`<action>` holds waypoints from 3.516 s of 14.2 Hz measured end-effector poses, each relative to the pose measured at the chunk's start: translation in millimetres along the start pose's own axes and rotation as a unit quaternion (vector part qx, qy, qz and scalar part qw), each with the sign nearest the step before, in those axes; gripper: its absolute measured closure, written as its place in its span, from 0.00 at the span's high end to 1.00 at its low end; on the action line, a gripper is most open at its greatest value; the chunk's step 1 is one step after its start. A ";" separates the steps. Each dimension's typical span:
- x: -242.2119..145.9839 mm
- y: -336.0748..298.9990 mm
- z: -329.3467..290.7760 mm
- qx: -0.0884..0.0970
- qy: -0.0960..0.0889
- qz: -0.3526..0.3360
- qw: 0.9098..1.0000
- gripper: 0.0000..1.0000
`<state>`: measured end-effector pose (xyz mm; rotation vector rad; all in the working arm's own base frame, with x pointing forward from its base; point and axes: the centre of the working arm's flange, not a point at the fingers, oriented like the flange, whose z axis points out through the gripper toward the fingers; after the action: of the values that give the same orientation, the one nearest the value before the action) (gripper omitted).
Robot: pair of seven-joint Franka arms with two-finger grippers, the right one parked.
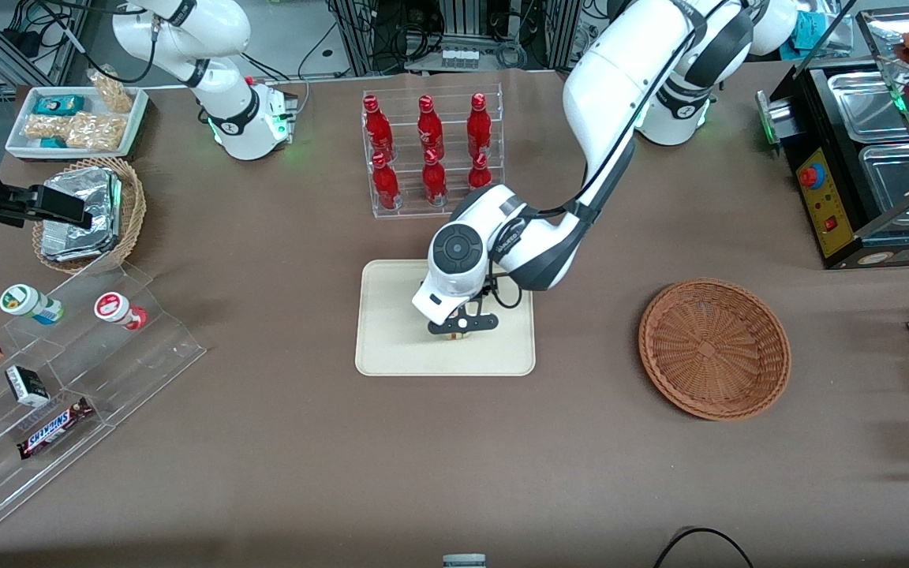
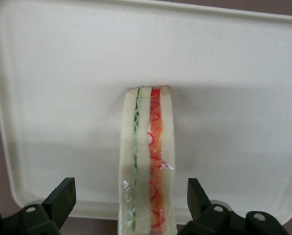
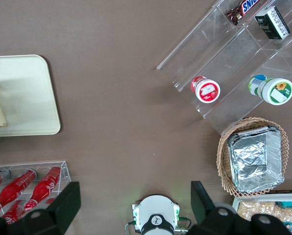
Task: Place sandwich from basket to tray
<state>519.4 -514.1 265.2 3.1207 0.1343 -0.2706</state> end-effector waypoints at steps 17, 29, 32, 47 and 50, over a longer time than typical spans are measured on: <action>13.8 -465.8 -340.1 0.022 -0.080 -0.037 0.996 1.00; 9.6 -447.5 -346.6 0.023 -0.068 -0.022 0.997 1.00; 9.9 -447.0 -346.6 0.022 -0.066 -0.022 0.997 1.00; -13.1 -438.2 -329.8 0.024 -0.027 -0.033 0.999 1.00; -9.5 -442.7 -331.1 0.021 -0.020 -0.045 0.999 1.00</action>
<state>529.0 -69.4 593.5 3.1524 0.2723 -0.3401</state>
